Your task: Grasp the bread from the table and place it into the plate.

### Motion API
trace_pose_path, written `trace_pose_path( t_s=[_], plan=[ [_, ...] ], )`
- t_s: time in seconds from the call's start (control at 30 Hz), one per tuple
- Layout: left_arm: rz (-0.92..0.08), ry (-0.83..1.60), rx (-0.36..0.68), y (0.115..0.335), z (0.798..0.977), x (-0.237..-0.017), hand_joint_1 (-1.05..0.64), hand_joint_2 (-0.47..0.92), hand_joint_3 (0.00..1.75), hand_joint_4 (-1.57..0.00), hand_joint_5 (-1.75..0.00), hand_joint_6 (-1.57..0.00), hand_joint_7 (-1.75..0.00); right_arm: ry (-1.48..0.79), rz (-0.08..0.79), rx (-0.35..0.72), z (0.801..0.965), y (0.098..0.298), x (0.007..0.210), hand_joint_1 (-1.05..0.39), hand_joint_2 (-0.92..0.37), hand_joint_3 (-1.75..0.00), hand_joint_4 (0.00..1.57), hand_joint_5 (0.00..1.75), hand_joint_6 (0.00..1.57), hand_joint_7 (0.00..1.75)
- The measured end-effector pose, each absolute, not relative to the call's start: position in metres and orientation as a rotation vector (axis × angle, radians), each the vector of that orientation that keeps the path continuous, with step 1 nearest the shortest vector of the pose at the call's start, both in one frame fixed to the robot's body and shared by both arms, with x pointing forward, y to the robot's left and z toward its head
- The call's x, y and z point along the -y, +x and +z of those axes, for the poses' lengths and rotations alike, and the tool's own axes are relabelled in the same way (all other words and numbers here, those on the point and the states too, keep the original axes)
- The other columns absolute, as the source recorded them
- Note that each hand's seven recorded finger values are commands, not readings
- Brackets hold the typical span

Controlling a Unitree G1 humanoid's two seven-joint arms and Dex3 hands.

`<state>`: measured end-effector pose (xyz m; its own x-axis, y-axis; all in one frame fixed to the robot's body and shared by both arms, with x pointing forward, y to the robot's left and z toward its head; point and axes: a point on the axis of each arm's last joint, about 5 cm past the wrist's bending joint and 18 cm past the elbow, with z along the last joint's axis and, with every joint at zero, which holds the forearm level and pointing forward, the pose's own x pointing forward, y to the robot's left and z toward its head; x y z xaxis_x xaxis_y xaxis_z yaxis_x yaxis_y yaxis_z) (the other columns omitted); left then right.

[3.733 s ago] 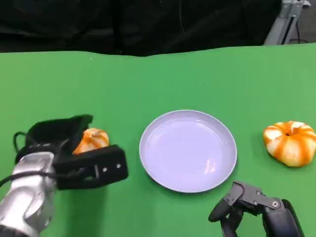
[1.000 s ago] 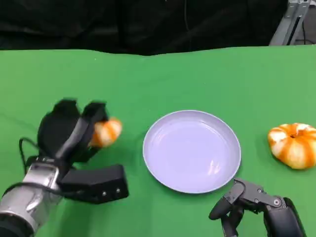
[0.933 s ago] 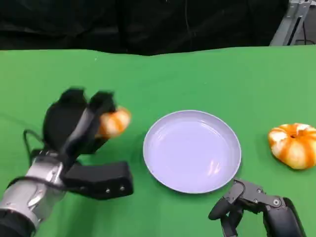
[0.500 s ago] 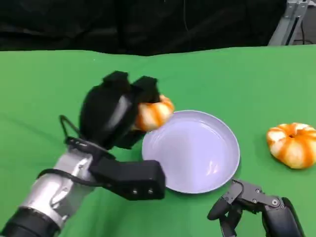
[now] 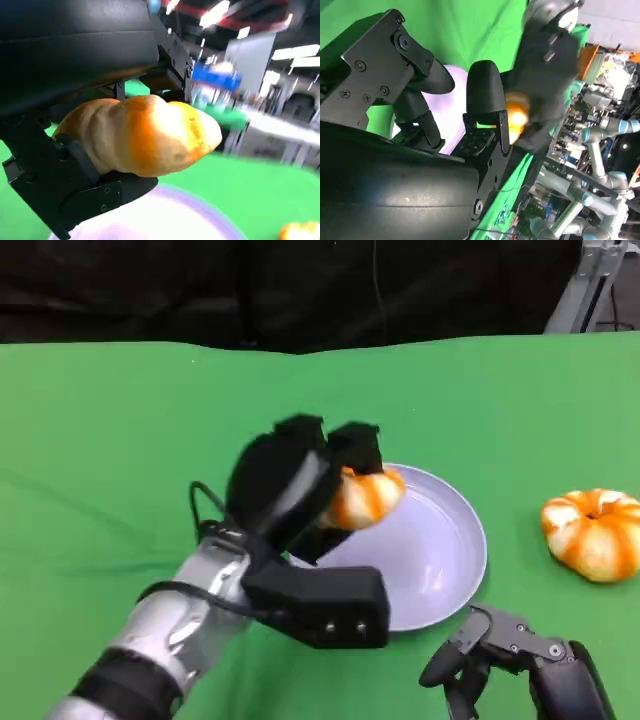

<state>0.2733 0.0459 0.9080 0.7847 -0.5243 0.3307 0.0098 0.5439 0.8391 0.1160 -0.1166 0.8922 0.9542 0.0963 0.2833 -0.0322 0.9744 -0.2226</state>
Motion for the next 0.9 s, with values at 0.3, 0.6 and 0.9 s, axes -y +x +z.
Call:
trace_pose_path(
  t_s=[0.3,0.6,0.9],
  plan=[
    [-0.651,1.132,0.401,0.28,0.92,-0.041,-0.74,0.92,0.31,-0.01,-0.36,-0.17,-0.02,-0.219,0.065,0.299,0.892,0.116,0.116,-0.01,-0.29,-1.37,0.84,1.68,0.85,1.26],
    [-0.688,1.174,0.356,0.281,0.926,-0.045,-0.94,0.92,0.46,0.0,-0.03,-0.02,0.0,-0.221,0.066,0.301,0.892,0.117,0.116,0.0,-0.28,-1.38,0.83,1.67,0.85,1.26],
    [-0.731,1.125,0.399,0.278,0.953,-0.07,-0.87,0.92,0.39,-0.03,-0.02,-0.07,-0.03,-0.221,0.065,0.303,0.892,0.117,0.117,-0.01,-0.28,-1.37,0.83,1.65,0.86,1.26]
  ],
)
